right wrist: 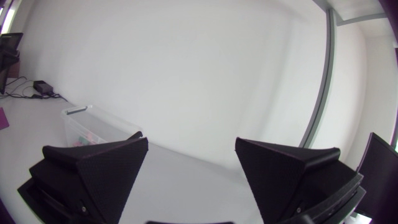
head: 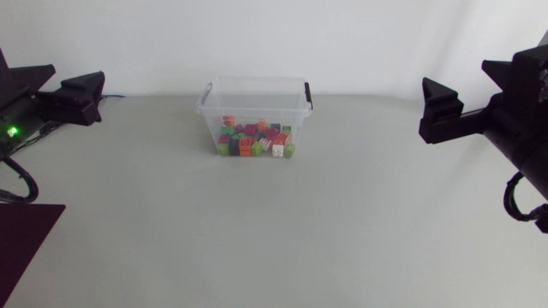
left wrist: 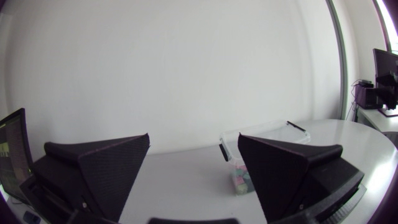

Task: Place the duplo bricks in the container

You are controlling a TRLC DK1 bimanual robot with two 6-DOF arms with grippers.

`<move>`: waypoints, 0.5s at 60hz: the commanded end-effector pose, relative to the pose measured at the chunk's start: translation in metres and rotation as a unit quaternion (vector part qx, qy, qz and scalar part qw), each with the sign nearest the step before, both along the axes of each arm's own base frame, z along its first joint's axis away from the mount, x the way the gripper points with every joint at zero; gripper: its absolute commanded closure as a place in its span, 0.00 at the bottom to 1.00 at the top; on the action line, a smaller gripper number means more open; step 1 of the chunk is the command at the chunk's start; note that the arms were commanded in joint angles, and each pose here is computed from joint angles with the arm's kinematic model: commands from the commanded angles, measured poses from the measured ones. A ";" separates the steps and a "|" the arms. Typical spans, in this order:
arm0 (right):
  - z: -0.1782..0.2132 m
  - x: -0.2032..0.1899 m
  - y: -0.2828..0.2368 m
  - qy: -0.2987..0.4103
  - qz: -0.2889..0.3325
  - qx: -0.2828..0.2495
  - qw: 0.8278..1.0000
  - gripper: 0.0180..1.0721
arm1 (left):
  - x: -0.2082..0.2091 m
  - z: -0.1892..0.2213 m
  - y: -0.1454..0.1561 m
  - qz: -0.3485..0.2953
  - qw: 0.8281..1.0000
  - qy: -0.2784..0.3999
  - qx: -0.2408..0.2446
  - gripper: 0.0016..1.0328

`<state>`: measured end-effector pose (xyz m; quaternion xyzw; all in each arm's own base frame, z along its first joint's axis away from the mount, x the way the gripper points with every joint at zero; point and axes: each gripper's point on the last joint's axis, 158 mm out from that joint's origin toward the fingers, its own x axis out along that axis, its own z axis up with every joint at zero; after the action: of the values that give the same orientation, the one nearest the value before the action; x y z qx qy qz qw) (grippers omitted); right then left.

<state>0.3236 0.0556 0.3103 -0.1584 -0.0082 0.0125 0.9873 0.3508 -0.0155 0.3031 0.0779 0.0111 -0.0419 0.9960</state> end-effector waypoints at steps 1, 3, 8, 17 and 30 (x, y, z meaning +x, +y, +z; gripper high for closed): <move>-0.008 -0.007 -0.008 0.005 -0.010 -0.011 1.000 0.04 | -0.011 -0.006 0.006 0.010 1.000 -0.007 0.006 0.04; -0.007 -0.011 -0.009 0.001 -0.010 -0.010 1.000 0.04 | -0.014 -0.007 0.008 0.014 1.000 -0.009 0.004 0.04; -0.009 -0.017 -0.014 -0.002 -0.015 -0.014 1.000 0.04 | -0.021 -0.009 0.013 0.021 1.000 -0.013 0.003 0.04; -0.012 -0.030 -0.024 -0.007 -0.024 -0.013 1.000 0.04 | -0.034 -0.013 0.015 0.025 0.999 -0.019 0.005 0.04; -0.024 -0.049 -0.034 -0.012 -0.030 -0.012 0.999 0.04 | -0.055 -0.028 0.016 0.028 0.999 -0.024 0.004 0.04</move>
<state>0.2779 0.0277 0.3016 -0.1617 -0.0272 -0.0102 0.9864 0.3016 -0.0037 0.2887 0.0795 -0.0172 -0.0200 0.9965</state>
